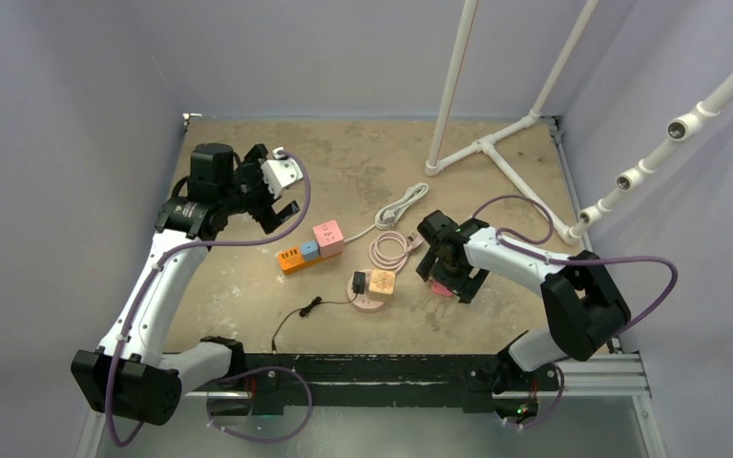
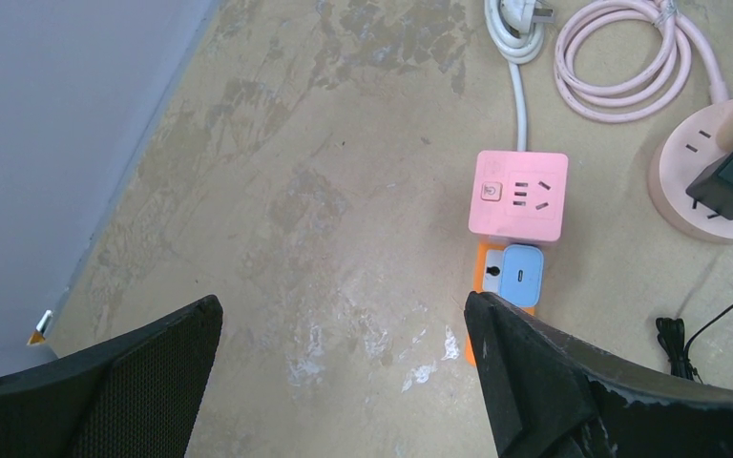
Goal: Insert the plug
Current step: Move the plug to the center of the board.
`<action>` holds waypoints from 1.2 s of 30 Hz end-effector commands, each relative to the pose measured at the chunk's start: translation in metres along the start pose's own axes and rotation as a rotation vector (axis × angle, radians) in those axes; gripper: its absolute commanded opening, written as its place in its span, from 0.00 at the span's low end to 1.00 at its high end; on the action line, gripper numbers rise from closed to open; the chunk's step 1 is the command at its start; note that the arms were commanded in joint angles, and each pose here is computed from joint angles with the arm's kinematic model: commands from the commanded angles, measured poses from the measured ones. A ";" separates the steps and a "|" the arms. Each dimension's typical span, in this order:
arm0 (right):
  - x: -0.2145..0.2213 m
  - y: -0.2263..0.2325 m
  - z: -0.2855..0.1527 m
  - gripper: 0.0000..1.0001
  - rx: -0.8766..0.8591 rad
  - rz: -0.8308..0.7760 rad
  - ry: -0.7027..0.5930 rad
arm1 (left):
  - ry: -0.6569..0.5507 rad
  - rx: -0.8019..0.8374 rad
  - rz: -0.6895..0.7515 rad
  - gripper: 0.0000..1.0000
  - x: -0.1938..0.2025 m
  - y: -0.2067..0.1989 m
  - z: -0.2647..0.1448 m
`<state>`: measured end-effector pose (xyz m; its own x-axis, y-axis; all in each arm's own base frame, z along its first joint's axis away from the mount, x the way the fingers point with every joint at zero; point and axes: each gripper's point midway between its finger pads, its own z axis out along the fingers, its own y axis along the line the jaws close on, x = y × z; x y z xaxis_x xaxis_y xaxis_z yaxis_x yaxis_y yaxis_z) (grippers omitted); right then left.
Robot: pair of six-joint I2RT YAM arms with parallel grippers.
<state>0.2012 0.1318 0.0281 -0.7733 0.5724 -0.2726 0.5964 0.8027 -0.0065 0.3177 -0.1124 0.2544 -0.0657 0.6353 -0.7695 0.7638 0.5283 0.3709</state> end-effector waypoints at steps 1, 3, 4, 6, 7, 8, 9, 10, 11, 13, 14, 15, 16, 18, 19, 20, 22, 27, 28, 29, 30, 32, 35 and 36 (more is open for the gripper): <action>-0.025 0.025 -0.010 0.99 -0.071 0.090 -0.072 | -0.040 -0.013 0.011 0.99 -0.012 0.005 -0.005; -0.029 0.028 -0.005 0.99 -0.076 0.087 -0.080 | -0.039 -0.014 0.011 0.99 -0.012 0.006 -0.006; -0.031 0.030 -0.003 0.99 -0.085 0.086 -0.086 | -0.038 -0.017 0.012 0.99 -0.013 0.006 -0.006; -0.034 0.030 0.002 0.99 -0.096 0.090 -0.094 | -0.035 -0.018 0.011 0.99 -0.013 0.007 -0.007; -0.036 0.031 0.005 0.99 -0.106 0.096 -0.101 | -0.035 -0.019 0.011 0.99 -0.013 0.007 -0.007; -0.039 0.031 0.007 0.99 -0.115 0.098 -0.108 | -0.033 -0.018 0.010 0.99 -0.013 0.006 -0.007; -0.042 0.032 0.009 0.99 -0.122 0.104 -0.117 | -0.033 -0.018 0.010 0.99 -0.013 0.006 -0.008; -0.045 0.032 0.011 0.99 -0.125 0.109 -0.122 | -0.029 -0.016 0.008 0.99 -0.012 0.006 -0.007; -0.047 0.033 0.013 0.99 -0.128 0.113 -0.127 | -0.029 -0.015 0.007 0.99 -0.012 0.006 -0.008; -0.050 0.035 0.017 0.98 -0.142 0.116 -0.133 | -0.027 -0.018 0.007 0.99 -0.013 0.007 -0.008; -0.052 0.038 0.017 0.98 -0.154 0.114 -0.136 | -0.027 -0.020 0.007 0.99 -0.014 0.008 -0.009; -0.053 0.040 0.018 0.97 -0.164 0.115 -0.138 | -0.027 -0.021 0.006 0.99 -0.014 0.009 -0.009; -0.054 0.041 0.019 0.96 -0.169 0.117 -0.138 | -0.028 -0.022 0.005 0.99 -0.015 0.009 -0.009; -0.056 0.044 0.018 0.94 -0.179 0.112 -0.136 | -0.029 -0.021 0.002 0.99 -0.016 0.010 -0.010; -0.055 0.045 0.017 0.94 -0.183 0.107 -0.133 | -0.031 -0.023 -0.001 0.99 -0.017 0.010 -0.010; -0.055 0.045 0.017 0.93 -0.181 0.106 -0.129 | -0.032 -0.022 -0.003 0.99 -0.018 0.010 -0.010; -0.050 0.042 0.019 0.92 -0.173 0.102 -0.115 | -0.035 -0.022 -0.006 0.99 -0.019 0.010 -0.010; -0.031 0.029 0.025 0.91 -0.139 0.096 -0.041 | -0.032 -0.023 -0.013 0.99 -0.017 0.010 -0.010; -0.028 0.026 0.027 0.91 -0.132 0.090 -0.034 | -0.029 -0.022 -0.013 0.99 -0.017 0.009 -0.010; -0.026 0.023 0.030 0.90 -0.126 0.080 -0.030 | -0.029 -0.024 -0.013 0.99 -0.017 0.009 -0.010; -0.024 0.023 0.031 0.90 -0.126 0.065 -0.024 | -0.028 -0.024 -0.013 0.99 -0.016 0.009 -0.010; -0.021 0.025 0.031 0.90 -0.136 0.052 -0.010 | -0.028 -0.023 -0.017 0.99 -0.016 0.009 -0.009; -0.023 0.035 0.026 0.88 -0.183 0.017 -0.015 | -0.030 -0.022 -0.017 0.99 -0.016 0.009 -0.009; -0.023 0.035 0.026 0.86 -0.182 0.007 -0.014 | -0.032 -0.023 -0.017 0.99 -0.017 0.009 -0.009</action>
<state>0.2610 0.1393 0.0225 -0.7131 0.6144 -0.3376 0.5859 0.7867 0.1942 0.3160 -0.1122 0.2600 -0.0757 0.6312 -0.7719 0.7640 0.5342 0.3619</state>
